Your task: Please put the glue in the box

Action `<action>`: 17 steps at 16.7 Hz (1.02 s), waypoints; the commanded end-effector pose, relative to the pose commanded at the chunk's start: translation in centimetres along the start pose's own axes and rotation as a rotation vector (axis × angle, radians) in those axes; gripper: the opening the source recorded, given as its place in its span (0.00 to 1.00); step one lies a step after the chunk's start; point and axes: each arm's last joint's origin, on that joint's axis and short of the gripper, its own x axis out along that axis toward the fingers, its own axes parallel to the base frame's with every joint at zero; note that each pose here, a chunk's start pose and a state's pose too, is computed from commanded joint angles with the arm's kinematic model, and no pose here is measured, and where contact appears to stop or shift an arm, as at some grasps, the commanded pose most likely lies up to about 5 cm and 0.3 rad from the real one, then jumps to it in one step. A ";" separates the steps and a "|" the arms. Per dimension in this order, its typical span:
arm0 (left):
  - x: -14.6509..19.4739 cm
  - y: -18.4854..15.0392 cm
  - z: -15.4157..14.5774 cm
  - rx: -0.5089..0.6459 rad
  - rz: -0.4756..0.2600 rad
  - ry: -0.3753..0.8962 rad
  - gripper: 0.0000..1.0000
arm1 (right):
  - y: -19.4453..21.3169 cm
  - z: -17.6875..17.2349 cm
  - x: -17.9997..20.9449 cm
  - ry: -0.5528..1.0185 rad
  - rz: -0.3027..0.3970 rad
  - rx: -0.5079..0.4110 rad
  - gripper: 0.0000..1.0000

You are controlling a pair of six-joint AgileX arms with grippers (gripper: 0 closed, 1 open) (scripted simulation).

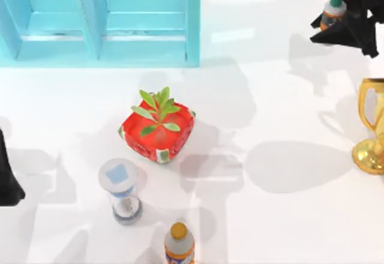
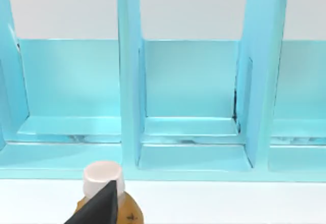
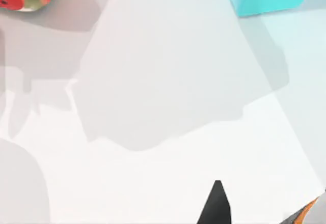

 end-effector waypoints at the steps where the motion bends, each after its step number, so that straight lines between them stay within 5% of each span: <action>1: 0.0 0.0 0.0 0.000 0.000 0.000 1.00 | 0.3 0.2 -2.6 0.005 -0.070 0.031 0.00; 9: 0.0 0.0 0.0 0.000 0.000 0.000 1.00 | 9.3 -3.1 -20.2 -0.001 -0.694 0.422 0.00; 13: 0.0 0.0 0.0 0.000 0.000 0.000 1.00 | 15.1 -7.2 -21.9 -0.024 -0.910 0.601 0.00; 17: 0.0 0.0 0.0 0.000 0.000 0.000 1.00 | 19.7 -12.0 -19.6 -0.032 -1.009 0.742 0.00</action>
